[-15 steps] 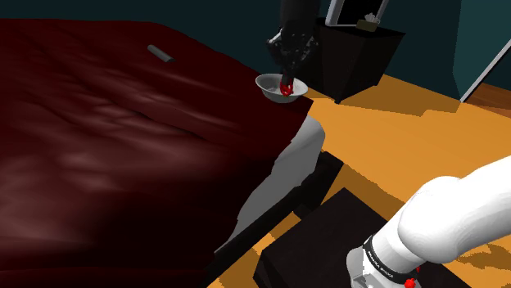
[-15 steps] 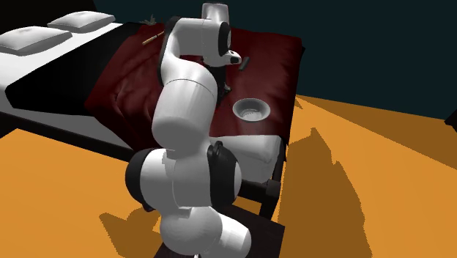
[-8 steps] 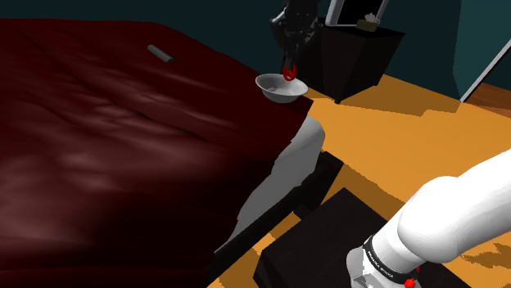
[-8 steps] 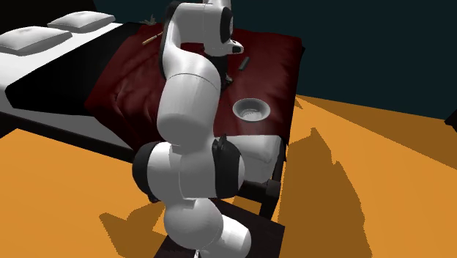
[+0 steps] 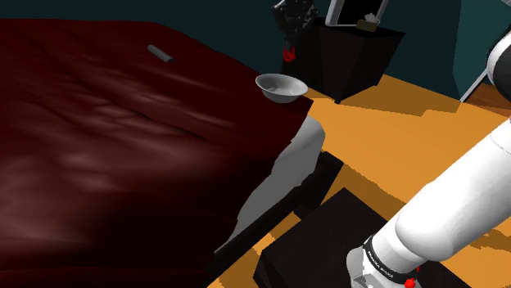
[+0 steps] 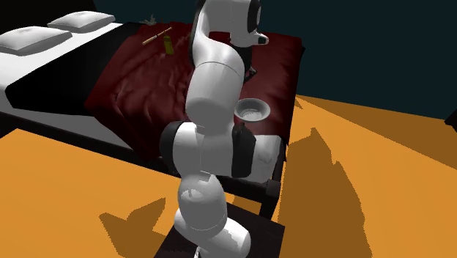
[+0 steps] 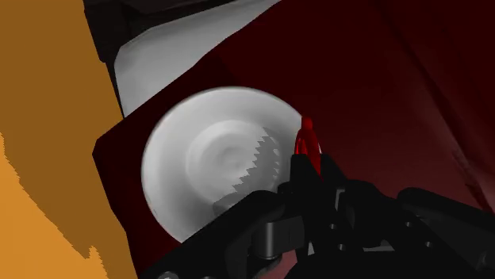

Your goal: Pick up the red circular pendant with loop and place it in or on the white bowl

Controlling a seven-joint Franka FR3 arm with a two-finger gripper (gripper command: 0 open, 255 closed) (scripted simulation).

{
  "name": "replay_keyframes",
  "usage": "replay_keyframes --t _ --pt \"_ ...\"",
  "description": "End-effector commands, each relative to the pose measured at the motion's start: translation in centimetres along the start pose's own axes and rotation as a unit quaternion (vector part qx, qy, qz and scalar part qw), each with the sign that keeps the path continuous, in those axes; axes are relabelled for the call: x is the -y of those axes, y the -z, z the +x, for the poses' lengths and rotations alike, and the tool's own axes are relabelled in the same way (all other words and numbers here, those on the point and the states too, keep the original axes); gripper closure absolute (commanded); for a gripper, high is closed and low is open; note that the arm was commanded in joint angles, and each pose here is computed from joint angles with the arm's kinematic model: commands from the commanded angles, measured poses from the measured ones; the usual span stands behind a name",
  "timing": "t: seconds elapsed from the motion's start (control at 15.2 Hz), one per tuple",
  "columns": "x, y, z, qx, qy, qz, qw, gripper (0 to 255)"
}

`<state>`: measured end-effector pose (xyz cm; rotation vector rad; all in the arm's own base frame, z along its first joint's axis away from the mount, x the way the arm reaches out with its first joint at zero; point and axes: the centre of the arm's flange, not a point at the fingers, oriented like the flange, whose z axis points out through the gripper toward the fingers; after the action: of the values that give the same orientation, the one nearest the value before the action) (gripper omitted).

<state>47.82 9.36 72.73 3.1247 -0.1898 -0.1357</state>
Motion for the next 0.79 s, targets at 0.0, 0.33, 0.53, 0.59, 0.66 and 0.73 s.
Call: replay_keyframes --t 0.0,0.33,0.53,0.59,0.66,0.73 --pt "-2.0 0.2 2.0 0.0 0.0 0.0 1.0 255" --pt "-4.3 -0.1 5.1 0.0 0.0 0.0 1.0 255" --pt "-4.3 -1.7 5.3 0.0 0.0 0.0 1.0 255" --pt "-4.3 -2.2 5.3 0.0 0.0 0.0 1.0 255" --pt "-4.3 -2.8 5.4 0.0 0.0 0.0 1.0 255" --pt "-4.3 -3.3 5.4 0.0 0.0 0.0 1.0 255"
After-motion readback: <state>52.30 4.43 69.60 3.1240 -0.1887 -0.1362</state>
